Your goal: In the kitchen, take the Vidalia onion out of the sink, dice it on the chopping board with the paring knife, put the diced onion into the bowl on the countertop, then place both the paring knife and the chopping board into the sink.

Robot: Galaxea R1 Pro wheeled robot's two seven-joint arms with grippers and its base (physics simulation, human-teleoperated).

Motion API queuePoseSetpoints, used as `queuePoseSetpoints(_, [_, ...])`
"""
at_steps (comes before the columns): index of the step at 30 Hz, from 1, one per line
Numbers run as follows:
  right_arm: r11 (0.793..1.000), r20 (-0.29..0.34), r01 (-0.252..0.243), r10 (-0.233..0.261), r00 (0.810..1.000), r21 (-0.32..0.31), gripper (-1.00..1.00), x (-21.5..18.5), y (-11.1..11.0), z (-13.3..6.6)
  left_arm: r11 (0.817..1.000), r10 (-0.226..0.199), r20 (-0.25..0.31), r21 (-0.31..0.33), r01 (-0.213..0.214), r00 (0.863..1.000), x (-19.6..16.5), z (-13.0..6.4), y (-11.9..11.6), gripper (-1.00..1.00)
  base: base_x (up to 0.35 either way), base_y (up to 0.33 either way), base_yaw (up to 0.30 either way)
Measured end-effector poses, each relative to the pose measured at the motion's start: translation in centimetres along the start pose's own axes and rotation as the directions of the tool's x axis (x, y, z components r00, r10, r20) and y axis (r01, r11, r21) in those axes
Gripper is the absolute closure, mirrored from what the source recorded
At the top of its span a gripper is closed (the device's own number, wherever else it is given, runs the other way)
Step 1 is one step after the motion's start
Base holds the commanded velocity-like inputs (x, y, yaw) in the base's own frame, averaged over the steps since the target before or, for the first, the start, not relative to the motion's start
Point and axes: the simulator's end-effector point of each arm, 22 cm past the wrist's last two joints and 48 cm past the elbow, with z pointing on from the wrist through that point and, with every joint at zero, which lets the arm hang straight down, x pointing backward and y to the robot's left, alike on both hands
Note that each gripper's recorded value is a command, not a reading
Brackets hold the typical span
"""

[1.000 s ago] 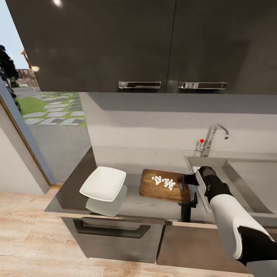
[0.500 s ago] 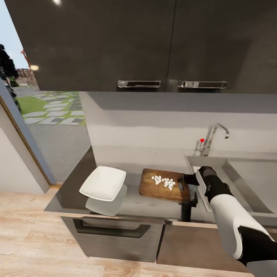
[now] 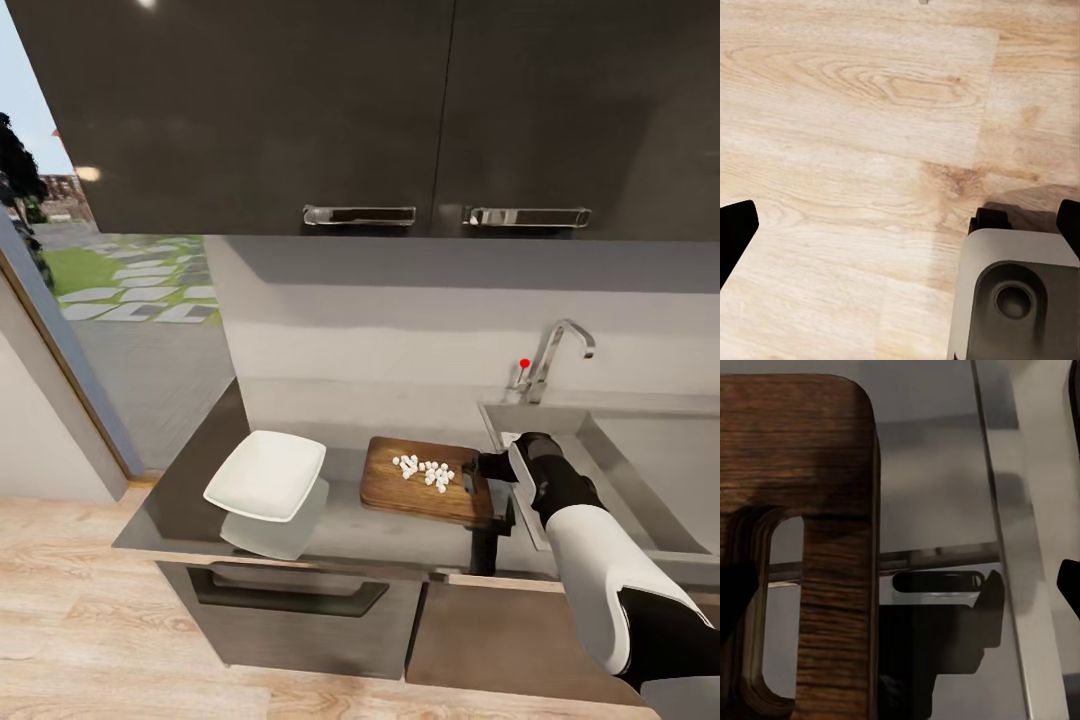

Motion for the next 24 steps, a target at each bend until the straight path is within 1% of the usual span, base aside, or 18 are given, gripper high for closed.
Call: queuePoseSetpoints(24, [1.000,-0.023,0.001,-0.001,1.000,0.003,-1.00,1.0,0.0,1.2,1.000,0.005,-0.022,-0.001,-0.005,1.000,1.0,0.2,0.0,-1.00,0.000,0.000,0.000])
